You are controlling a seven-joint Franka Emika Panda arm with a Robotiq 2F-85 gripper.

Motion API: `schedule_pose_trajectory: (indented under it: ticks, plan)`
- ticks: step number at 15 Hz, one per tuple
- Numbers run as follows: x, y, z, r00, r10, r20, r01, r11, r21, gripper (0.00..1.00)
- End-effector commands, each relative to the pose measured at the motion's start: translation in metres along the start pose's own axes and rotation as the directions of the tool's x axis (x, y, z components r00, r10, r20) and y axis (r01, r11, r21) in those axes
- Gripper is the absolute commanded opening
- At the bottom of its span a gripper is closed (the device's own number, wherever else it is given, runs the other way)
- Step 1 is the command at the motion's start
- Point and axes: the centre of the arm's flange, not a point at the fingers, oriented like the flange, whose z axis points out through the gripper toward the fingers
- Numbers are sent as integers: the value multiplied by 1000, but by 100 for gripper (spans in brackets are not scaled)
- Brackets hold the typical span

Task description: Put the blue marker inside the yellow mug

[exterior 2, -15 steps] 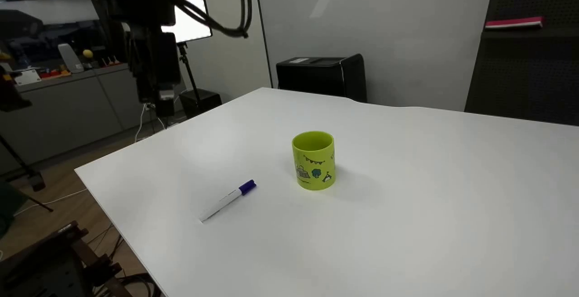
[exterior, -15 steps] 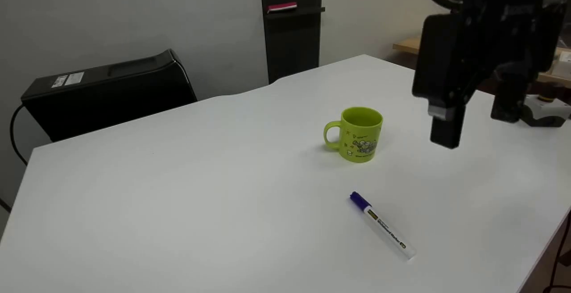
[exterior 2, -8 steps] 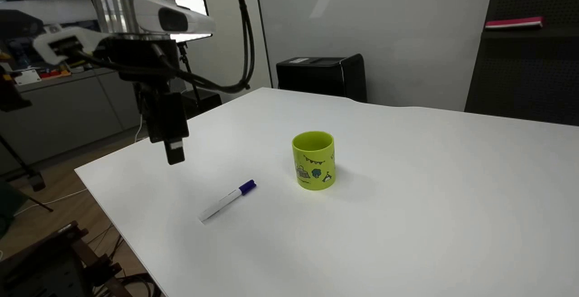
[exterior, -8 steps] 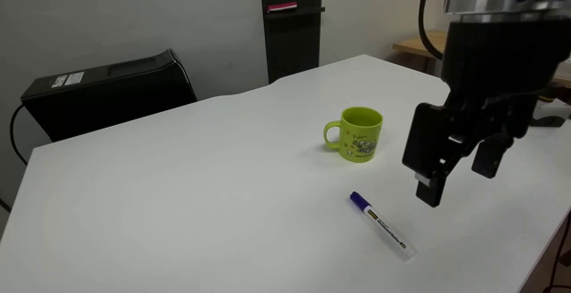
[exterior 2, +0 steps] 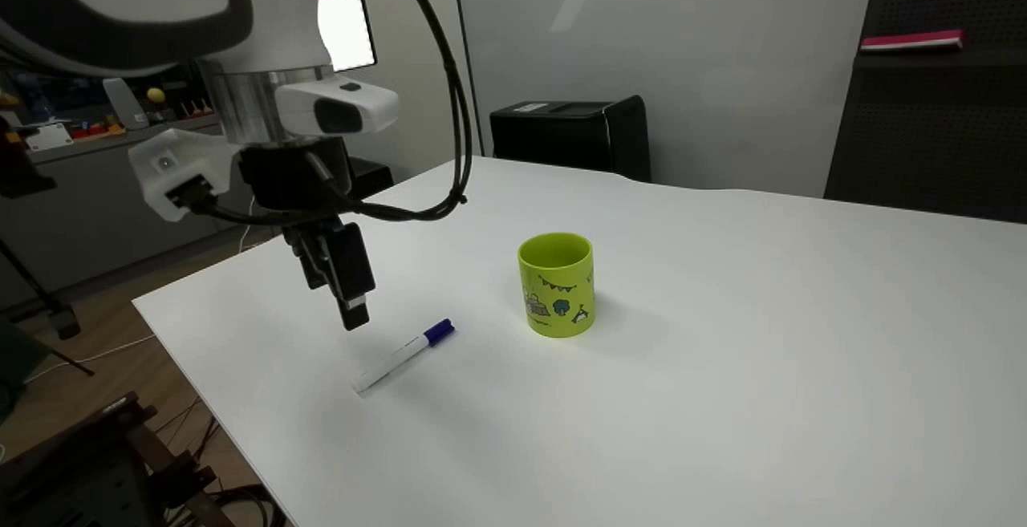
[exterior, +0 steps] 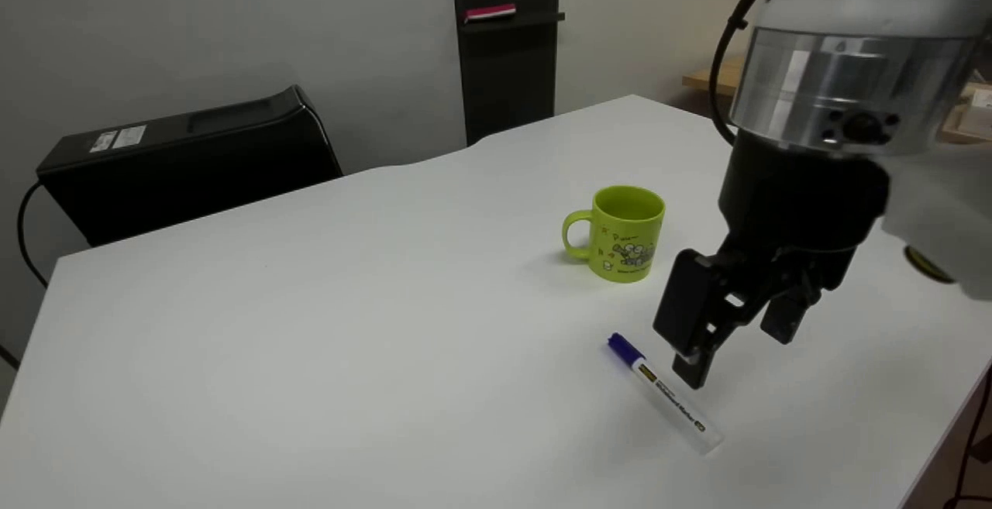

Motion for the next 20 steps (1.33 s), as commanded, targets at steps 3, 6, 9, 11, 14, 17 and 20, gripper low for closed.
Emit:
schedule_pose_trajectory:
  ticks: [3, 6, 9, 11, 14, 17, 20]
  plan:
    - [47, 0, 40, 1000, 7, -8, -7, 1000, -22, 100]
    - [60, 6, 57, 1000, -5, -3, 5, 999, -44, 100]
    - [62, 7, 71, 1000, -7, -2, 6, 998, -70, 100]
    - [61, 6, 76, 1000, -6, -3, 5, 996, -85, 100]
    - [55, 1, 79, 1000, -2, -8, 1, 995, -96, 100]
    - [54, -4, 79, 1000, 2, -11, -3, 994, -105, 100]
    - [52, -7, 80, 1000, 2, -13, -4, 993, -114, 67]
